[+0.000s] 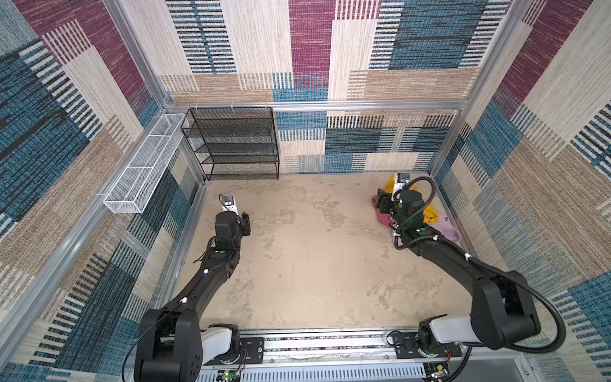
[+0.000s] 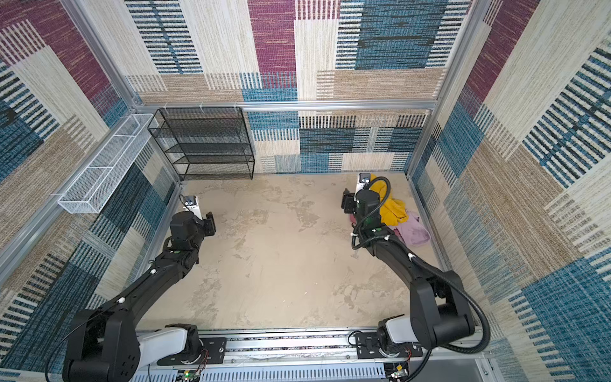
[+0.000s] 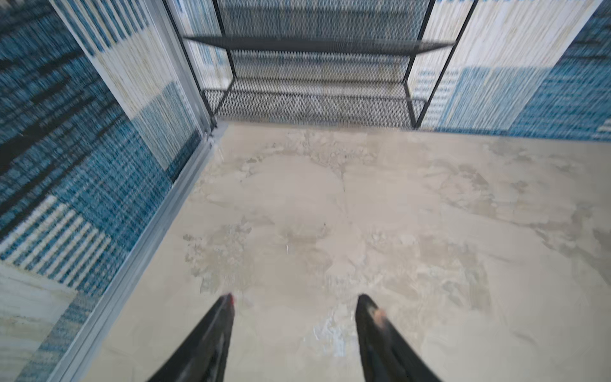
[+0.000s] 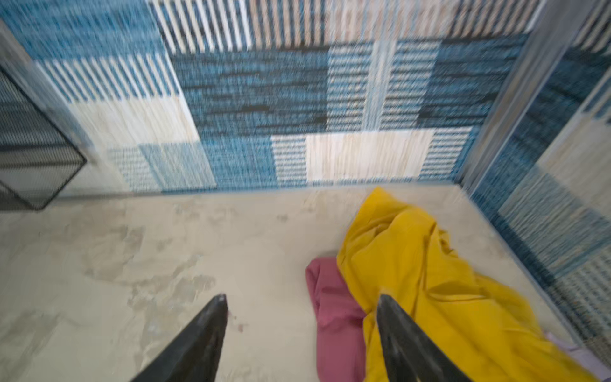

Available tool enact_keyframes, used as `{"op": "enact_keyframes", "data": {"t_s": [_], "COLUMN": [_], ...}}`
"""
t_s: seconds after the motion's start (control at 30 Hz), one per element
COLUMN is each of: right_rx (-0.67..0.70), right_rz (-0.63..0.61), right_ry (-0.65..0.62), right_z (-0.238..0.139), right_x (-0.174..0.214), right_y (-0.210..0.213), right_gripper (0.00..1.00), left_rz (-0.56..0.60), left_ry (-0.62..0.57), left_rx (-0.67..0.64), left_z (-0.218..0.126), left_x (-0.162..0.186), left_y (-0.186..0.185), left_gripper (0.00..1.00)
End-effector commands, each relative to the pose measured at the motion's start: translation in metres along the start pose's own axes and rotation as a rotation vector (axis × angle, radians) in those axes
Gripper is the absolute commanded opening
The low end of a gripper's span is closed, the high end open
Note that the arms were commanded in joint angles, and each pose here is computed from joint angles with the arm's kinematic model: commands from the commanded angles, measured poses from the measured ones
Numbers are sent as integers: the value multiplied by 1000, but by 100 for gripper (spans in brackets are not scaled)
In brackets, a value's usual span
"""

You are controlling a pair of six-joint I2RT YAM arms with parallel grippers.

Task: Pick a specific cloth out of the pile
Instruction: 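Move the right gripper toward the cloth pile in the far corner, then lower the right gripper and pinch the dark pink ribbed cloth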

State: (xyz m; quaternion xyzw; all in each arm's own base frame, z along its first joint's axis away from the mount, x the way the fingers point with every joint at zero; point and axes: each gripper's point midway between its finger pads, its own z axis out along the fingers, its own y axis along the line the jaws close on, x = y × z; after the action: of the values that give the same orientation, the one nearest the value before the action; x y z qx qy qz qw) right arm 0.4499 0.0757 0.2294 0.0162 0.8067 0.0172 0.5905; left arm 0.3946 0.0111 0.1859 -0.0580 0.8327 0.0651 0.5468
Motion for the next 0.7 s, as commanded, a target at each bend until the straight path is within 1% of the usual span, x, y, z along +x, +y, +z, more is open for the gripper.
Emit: {"op": "enact_keyframes", "data": {"t_s": [0.0, 0.17, 0.3, 0.37, 0.43, 0.53, 0.67], "right_rx": [10, 22, 55, 60, 73, 80, 100], "right_rz": [3, 12, -3, 6, 20, 44, 45], "right_ry": [239, 346, 418, 455, 484, 509, 520], "right_z": [17, 49, 73, 83, 93, 104, 115], "right_x": [45, 61, 80, 91, 100, 111, 118], "right_y": [6, 13, 12, 10, 5, -3, -10], "right_gripper": [69, 64, 55, 48, 45, 45, 46], "left_rz": [-21, -38, -53, -58, -59, -57, -57], "left_ry": [134, 146, 134, 127, 126, 125, 125], "left_rx": [36, 84, 141, 146, 138, 126, 129], "left_z": [1, -3, -8, -9, -10, -10, -10], "left_x": [23, 21, 19, 18, 20, 19, 19], "left_y": [-8, -15, -24, -25, -23, -21, -21], "left_gripper": [57, 56, 56, 56, 57, 57, 56]}}
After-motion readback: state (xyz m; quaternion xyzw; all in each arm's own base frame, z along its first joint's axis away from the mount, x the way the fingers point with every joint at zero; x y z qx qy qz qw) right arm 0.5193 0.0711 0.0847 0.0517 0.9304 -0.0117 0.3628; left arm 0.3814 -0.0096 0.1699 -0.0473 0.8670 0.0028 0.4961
